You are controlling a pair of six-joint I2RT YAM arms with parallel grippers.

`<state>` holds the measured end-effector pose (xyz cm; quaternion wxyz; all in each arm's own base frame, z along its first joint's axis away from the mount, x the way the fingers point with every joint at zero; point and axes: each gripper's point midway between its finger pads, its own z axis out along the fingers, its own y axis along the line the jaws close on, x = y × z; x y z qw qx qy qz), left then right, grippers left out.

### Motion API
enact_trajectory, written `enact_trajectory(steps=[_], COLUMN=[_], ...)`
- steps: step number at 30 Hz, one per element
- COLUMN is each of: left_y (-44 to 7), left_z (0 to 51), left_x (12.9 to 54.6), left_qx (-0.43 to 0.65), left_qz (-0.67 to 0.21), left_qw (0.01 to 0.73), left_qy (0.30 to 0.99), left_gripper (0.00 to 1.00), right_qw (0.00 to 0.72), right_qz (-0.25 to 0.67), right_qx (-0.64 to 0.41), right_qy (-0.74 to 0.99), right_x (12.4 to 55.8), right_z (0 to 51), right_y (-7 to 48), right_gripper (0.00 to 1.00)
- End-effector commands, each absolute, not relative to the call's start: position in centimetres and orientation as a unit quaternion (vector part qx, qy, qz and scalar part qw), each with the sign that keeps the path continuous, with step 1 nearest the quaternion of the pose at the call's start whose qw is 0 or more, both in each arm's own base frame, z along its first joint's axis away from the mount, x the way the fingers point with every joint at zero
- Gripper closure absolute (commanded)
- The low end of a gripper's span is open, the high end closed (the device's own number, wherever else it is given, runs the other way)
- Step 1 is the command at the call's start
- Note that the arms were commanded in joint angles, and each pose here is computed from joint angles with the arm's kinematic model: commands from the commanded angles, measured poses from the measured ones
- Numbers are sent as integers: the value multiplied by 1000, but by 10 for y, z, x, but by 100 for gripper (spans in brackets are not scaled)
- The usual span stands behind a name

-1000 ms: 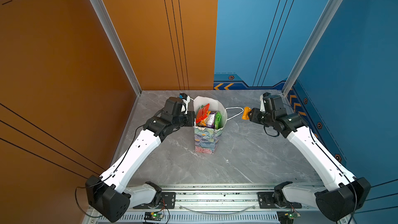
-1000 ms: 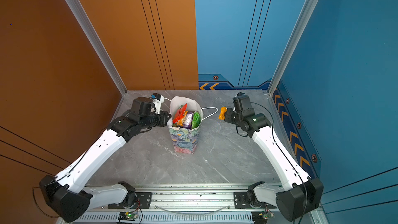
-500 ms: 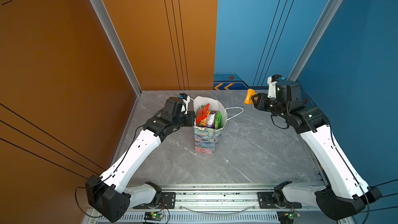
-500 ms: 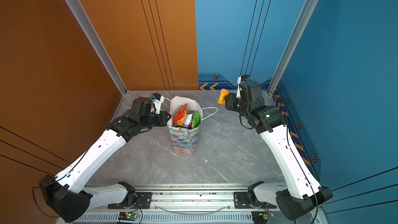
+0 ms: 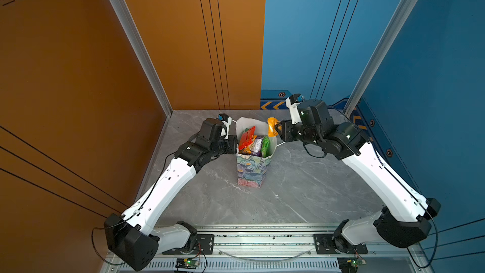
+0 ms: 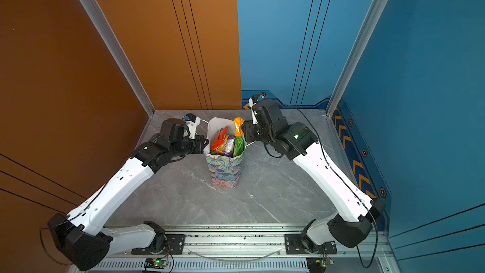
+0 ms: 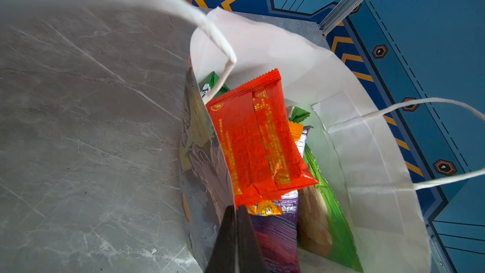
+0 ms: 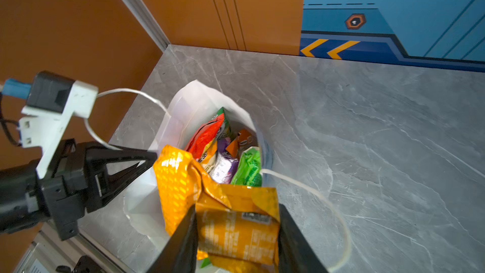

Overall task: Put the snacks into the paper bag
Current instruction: 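Lower the orange packet into the bag and open the right gripper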

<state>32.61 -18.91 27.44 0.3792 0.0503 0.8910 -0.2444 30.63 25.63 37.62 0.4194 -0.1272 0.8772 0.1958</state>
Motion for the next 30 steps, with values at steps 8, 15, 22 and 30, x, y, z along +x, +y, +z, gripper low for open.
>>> enact_trajectory(steps=[8,15,22,30], left_y=[-194,-195,-195,-195], left_z=[291,292,291,292], left_x=[332,332,331,332], left_qx=[56,57,58,57], left_qz=[-259,-259,-259,-259], left_qw=[408,409,408,409], left_qy=[873,873,873,873], left_gripper=[100,100,100,100], right_qw=[398,363,343,332], right_qz=[164,144,124,110], right_qx=[-197,-222,-232,-236], right_qy=[881,893,902,907], right_x=[294,295,297,298], right_z=[359,326,303,290], right_y=[298,319,328,331], right_gripper=[80,79,79,64])
